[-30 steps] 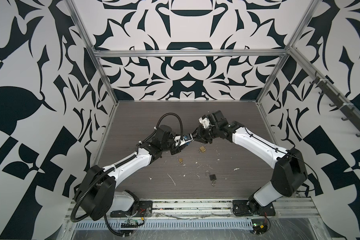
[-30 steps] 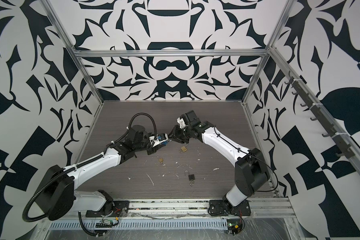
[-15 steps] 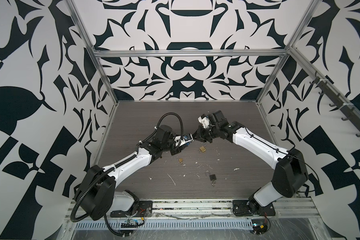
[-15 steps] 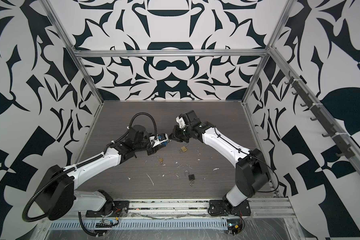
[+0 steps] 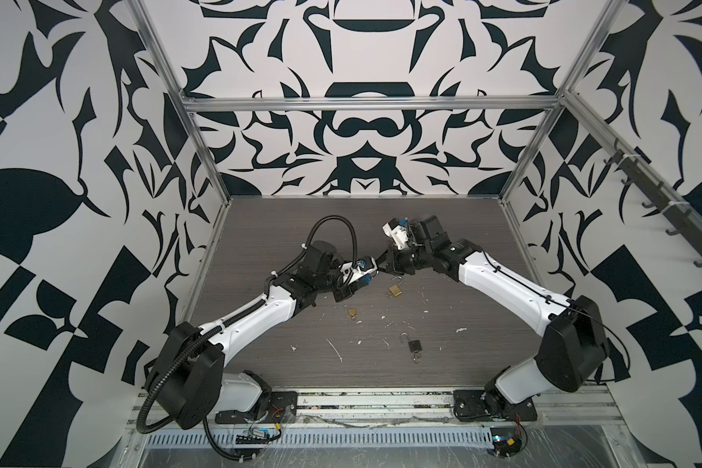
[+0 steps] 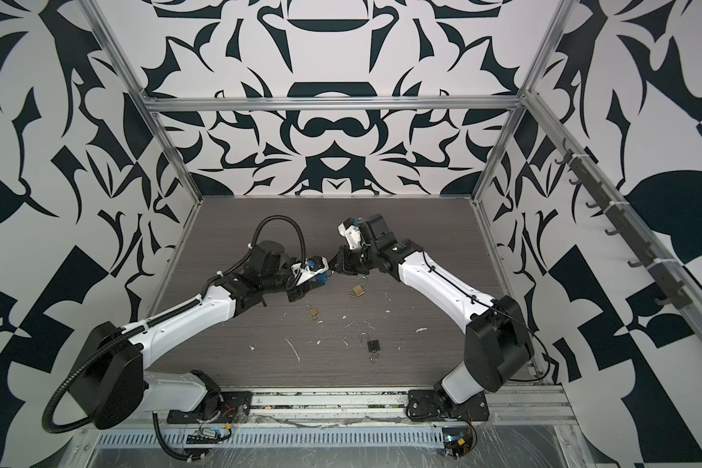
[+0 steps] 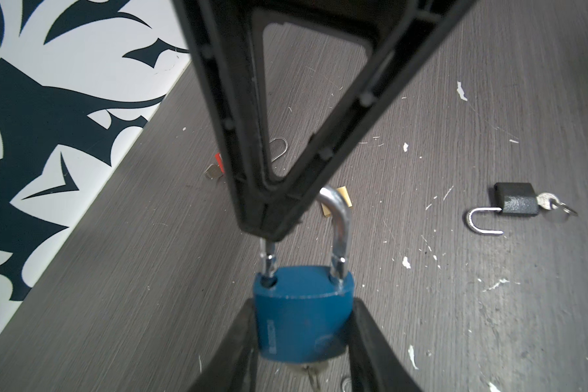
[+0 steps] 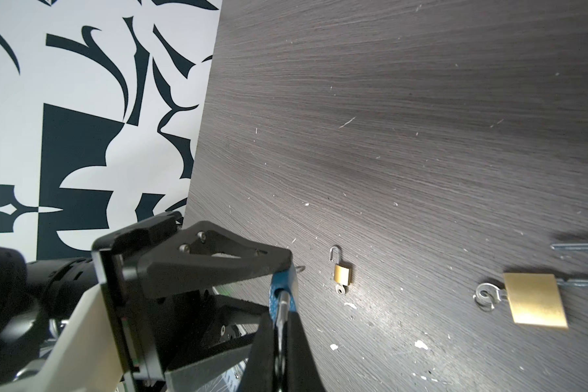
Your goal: Lock with the key
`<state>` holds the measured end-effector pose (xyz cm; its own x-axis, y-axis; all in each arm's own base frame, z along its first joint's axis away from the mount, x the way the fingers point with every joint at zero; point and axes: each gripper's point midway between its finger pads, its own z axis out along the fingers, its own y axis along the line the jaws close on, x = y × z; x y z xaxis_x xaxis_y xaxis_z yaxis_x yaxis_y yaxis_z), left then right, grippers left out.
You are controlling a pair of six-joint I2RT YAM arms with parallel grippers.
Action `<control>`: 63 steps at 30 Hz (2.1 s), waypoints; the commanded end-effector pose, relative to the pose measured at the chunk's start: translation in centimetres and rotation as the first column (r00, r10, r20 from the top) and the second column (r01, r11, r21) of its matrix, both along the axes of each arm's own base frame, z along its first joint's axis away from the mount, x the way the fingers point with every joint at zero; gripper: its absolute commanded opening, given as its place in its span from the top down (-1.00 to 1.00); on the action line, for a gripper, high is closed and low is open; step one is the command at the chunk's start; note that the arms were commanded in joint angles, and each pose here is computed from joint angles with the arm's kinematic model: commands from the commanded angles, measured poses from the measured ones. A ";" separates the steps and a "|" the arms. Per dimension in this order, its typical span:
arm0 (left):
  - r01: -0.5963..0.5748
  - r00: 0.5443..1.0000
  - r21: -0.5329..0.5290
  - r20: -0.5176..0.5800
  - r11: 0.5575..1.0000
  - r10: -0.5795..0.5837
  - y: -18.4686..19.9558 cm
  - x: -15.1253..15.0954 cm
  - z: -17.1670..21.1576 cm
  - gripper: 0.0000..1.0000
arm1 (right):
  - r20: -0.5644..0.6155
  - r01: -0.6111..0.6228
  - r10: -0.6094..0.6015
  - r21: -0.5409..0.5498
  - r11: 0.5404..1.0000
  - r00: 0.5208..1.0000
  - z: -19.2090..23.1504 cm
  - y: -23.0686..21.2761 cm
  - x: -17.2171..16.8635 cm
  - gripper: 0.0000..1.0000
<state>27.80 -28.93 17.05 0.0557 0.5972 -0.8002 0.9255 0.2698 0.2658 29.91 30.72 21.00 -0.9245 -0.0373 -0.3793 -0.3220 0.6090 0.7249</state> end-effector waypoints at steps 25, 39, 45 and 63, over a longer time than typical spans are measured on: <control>0.045 0.996 -0.211 0.083 0.976 -0.028 -2.9 1.3 6.4 1.00 | -0.009 -0.157 0.159 0.084 0.984 0.987 -1.0 2.4 -3.1 1.00; 0.051 0.994 -0.329 0.108 0.943 -0.016 -4.2 2.4 9.8 1.00 | -0.050 -0.180 0.183 0.071 0.981 0.982 -3.3 2.9 -3.9 1.00; 0.059 0.991 -0.376 0.130 0.925 -0.010 -4.5 2.6 11.3 1.00 | -0.068 -0.187 0.192 0.064 0.980 0.979 -4.2 3.0 -4.3 1.00; 0.079 0.988 -0.456 0.151 0.886 -0.010 -3.8 2.8 13.6 1.00 | -0.079 -0.209 0.211 0.034 0.977 0.974 -6.3 2.8 -4.7 1.00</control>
<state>29.31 -29.26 16.26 -0.1700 0.4996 -0.8494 0.9165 0.3969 0.0500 31.89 31.57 19.47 -0.8652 -0.0267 -0.5008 -0.4263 0.5652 0.7063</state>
